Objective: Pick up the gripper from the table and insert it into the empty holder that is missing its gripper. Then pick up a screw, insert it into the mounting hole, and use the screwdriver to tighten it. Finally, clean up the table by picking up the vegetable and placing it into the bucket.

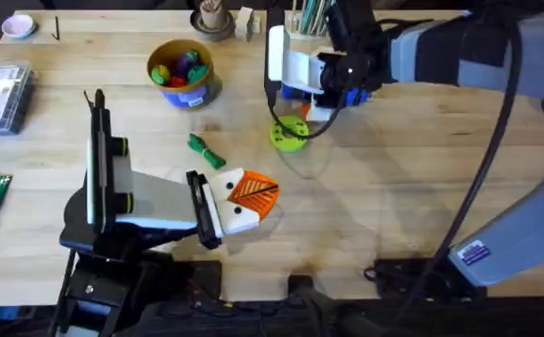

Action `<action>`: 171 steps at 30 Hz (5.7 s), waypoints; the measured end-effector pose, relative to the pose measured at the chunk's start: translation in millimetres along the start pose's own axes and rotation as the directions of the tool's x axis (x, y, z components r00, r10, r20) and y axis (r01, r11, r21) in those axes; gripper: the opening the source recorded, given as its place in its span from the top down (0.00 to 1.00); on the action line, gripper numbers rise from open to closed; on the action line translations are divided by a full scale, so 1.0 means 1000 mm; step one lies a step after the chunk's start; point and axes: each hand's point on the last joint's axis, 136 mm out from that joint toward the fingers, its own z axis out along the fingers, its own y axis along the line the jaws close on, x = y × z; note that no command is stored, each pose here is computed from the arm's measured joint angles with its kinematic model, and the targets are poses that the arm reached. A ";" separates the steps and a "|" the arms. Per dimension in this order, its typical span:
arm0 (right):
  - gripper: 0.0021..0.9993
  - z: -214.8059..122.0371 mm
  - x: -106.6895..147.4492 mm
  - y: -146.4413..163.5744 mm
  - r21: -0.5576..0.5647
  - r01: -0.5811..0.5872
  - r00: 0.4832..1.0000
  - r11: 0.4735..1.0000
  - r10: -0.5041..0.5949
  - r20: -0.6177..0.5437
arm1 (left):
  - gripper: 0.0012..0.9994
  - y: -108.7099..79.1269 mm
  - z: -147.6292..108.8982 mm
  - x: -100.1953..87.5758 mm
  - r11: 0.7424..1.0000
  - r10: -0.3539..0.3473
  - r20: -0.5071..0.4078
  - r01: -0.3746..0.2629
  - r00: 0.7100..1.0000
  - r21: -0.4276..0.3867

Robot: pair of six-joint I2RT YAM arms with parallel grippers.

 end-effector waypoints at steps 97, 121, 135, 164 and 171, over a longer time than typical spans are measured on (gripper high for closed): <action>0.27 -0.298 -0.027 -0.017 0.157 -0.665 0.723 0.730 0.577 0.380 | 0.01 0.181 -0.078 0.010 0.120 -0.747 0.135 0.332 0.651 -0.936; 0.27 -0.286 -0.035 0.043 -0.138 -0.716 0.642 0.684 0.723 0.255 | 0.27 0.195 -0.081 0.110 -0.204 -0.891 0.279 0.234 0.358 -0.951; 0.27 -0.284 -0.037 0.045 -0.157 -0.714 0.639 0.682 0.727 0.251 | 0.98 0.197 -0.081 0.111 -0.214 -0.888 0.290 0.238 0.357 -0.947; 0.27 -0.275 -0.038 0.043 -0.164 -0.717 0.641 0.678 0.733 0.228 | 0.98 0.316 -0.062 -0.085 -0.095 -0.548 0.310 0.311 0.777 -0.946; 0.27 -0.275 -0.038 0.043 -0.165 -0.717 0.641 0.678 0.733 0.228 | 0.63 0.334 -0.062 -0.061 -0.138 -0.558 0.288 0.255 0.778 -0.957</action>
